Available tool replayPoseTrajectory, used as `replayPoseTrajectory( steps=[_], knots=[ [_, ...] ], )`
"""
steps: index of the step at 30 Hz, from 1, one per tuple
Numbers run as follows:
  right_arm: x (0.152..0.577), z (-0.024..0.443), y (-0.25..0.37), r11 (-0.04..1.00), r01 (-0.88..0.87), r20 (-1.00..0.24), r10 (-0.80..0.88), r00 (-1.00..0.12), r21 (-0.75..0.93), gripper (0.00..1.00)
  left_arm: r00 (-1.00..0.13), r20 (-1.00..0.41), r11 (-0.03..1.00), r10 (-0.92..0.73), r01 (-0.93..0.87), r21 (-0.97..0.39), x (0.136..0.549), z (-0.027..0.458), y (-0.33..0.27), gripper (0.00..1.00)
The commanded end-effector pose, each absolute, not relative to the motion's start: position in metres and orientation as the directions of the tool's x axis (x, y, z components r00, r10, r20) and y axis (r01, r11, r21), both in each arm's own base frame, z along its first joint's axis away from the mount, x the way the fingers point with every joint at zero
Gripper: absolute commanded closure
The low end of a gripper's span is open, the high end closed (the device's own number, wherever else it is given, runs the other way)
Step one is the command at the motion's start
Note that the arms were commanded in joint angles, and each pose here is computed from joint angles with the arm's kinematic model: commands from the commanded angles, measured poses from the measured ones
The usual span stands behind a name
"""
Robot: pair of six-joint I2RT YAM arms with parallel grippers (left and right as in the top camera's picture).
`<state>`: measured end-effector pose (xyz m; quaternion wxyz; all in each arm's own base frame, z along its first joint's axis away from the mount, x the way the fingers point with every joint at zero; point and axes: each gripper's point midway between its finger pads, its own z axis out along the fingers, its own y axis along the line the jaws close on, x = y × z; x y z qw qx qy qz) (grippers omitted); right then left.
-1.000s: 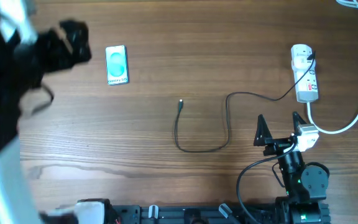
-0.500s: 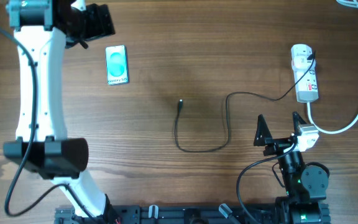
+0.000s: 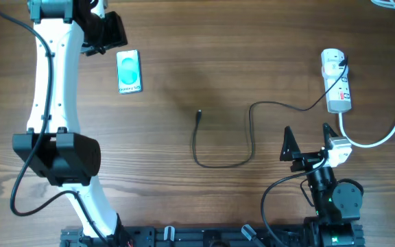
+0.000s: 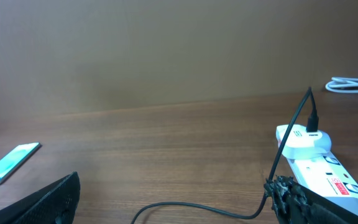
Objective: Plug charger to phone and switch on socket
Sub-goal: 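Move the left gripper forward over the Galaxy S25 phone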
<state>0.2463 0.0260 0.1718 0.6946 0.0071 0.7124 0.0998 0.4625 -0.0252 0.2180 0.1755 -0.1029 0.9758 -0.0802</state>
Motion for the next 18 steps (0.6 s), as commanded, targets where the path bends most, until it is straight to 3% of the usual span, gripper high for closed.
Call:
replayPoseTrajectory(
  steps=[1,3,4,18],
  knots=[
    [0.246,0.172,0.029,0.980,-0.145,-0.991,0.130,-0.033,0.134,0.00,-0.923,-0.316,0.966,-0.222,-0.164,-0.198,0.467,0.202,-0.029,0.32],
    [0.246,0.172,0.029,0.980,-0.145,-0.991,0.130,-0.033,0.134,0.00,-0.915,-0.322,0.962,-0.243,-0.186,-0.200,0.472,0.194,-0.028,0.22],
    [0.246,0.172,0.029,0.980,-0.144,-0.991,0.130,-0.033,0.134,0.00,-0.910,-0.323,0.958,-0.261,-0.202,-0.204,0.474,0.190,-0.027,0.01],
    [0.246,0.172,0.029,0.980,-0.144,-0.991,0.131,-0.033,0.134,0.00,-0.893,-0.364,0.956,-0.265,-0.193,-0.223,0.495,0.099,-0.029,0.00]
  ],
)
